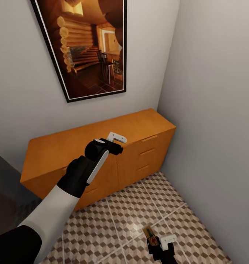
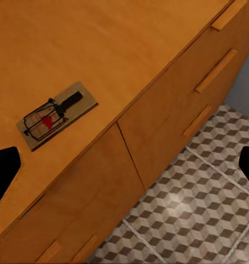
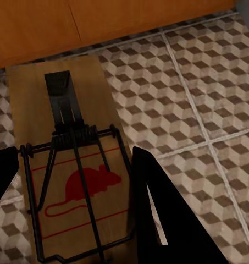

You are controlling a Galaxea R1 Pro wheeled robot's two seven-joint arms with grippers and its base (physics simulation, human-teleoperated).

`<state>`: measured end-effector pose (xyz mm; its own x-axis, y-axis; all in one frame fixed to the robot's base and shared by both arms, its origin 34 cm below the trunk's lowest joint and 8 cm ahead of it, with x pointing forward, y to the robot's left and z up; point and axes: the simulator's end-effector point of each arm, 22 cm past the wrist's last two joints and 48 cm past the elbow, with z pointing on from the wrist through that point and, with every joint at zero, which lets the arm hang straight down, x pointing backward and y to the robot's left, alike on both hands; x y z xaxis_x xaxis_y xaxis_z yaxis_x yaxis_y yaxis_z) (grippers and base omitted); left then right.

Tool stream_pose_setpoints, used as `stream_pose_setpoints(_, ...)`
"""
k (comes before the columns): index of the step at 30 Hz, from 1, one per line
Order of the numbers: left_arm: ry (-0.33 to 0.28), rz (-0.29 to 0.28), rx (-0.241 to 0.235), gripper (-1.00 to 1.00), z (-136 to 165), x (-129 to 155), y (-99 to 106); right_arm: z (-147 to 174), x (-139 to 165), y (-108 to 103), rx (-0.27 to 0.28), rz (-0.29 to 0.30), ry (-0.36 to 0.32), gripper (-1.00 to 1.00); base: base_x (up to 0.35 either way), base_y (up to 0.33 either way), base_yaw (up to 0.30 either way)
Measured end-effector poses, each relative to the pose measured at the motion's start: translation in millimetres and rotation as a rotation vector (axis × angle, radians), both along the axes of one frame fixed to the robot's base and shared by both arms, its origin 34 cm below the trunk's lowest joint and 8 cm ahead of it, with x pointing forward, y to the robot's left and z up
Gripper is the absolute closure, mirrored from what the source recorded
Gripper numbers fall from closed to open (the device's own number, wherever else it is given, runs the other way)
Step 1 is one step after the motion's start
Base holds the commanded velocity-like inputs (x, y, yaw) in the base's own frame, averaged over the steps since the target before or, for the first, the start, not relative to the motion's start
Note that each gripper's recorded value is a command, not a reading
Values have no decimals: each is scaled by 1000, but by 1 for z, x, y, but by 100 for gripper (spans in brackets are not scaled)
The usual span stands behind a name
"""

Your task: Take the four mousetraps from the cabinet in the bathroom and place them on the bathroom floor. Make sure all four end up on the same floor surface, and ensure that at least two of them are either under or directly next to the same bathroom sink.

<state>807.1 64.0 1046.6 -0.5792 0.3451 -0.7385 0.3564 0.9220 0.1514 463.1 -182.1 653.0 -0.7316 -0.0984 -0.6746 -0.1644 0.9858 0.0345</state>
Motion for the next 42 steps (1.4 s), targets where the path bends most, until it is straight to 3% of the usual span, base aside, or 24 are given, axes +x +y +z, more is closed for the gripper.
stream_pose_setpoints(21,19,4,10,-100,-9,-1,2,0,0,1,2,0,0,100,57,32,0)
stream_pose_setpoints(42,23,4,10,-100,-11,-1,3,0,0,0,0,0,0,100,93,163,0)
